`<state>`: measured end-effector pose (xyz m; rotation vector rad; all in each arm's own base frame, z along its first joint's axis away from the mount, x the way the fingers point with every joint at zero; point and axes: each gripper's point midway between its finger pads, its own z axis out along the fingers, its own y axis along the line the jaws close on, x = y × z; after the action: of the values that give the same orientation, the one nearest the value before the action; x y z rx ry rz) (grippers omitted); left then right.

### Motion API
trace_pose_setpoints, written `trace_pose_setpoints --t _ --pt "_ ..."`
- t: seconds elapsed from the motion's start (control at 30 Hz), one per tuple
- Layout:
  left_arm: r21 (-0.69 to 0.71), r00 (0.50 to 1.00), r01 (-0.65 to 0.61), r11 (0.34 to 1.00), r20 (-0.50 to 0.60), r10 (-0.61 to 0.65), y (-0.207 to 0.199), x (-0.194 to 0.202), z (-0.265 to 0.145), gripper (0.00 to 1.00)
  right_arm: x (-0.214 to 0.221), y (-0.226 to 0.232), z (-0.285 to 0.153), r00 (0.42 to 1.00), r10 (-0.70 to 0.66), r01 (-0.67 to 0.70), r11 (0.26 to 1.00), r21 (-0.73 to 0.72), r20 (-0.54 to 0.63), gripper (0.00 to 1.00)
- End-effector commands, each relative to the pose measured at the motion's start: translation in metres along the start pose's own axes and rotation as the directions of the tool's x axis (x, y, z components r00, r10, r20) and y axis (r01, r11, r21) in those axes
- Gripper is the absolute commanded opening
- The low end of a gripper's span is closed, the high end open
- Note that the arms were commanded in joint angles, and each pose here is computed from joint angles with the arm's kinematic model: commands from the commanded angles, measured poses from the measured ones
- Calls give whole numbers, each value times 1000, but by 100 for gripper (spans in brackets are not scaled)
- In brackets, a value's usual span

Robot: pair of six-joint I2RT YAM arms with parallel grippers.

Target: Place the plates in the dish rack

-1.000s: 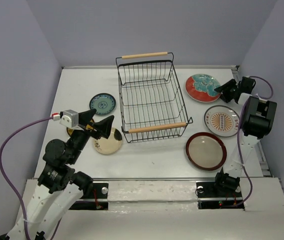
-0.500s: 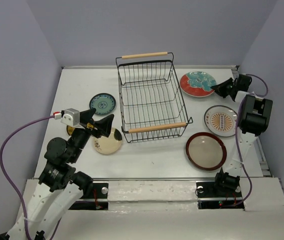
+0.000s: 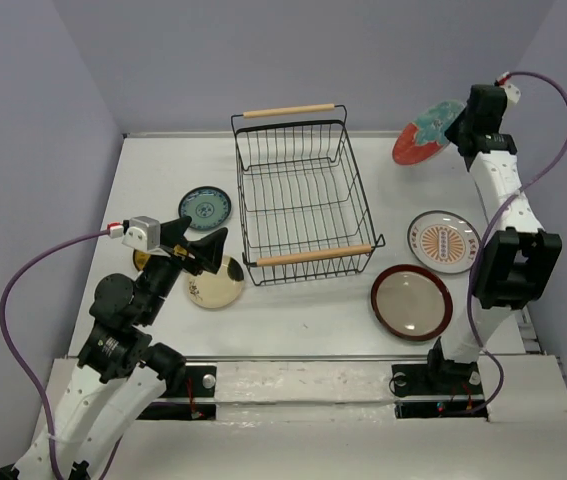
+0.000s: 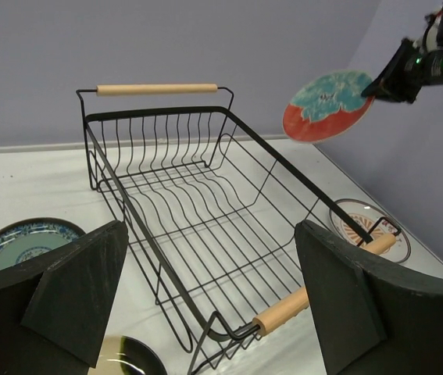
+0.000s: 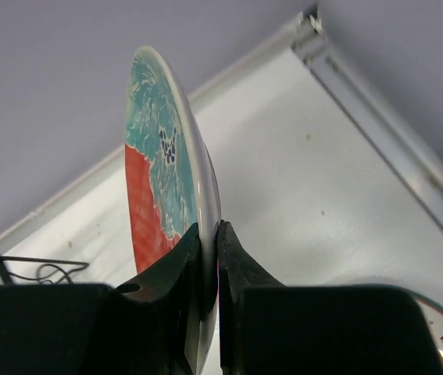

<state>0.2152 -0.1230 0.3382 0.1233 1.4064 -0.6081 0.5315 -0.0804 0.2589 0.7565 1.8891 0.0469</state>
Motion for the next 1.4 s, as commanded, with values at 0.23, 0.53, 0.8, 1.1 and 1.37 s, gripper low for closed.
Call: trace_pose_setpoints --t 0.23,0.53,0.8,1.1,1.37 --pt "18 996 9 1000 88 -10 -7 -29 -5 99 -122 192 -222 819 -206 281 958 -62 535 7" --pt "-1 993 18 1000 114 -18 -3 -35 -10 99 -54 257 -234 762 -388 457 889 -5 518 7" --pt "11 993 19 1000 120 -20 -6 -37 -12 99 -11 256 -208 737 -503 533 843 69 453 7" --pt "13 993 21 1000 116 -22 -7 -36 -12 99 45 260 -163 705 -604 612 783 110 373 7" --pt "18 994 22 1000 110 -24 -8 -34 -11 99 64 258 -131 692 -639 638 759 130 336 7"
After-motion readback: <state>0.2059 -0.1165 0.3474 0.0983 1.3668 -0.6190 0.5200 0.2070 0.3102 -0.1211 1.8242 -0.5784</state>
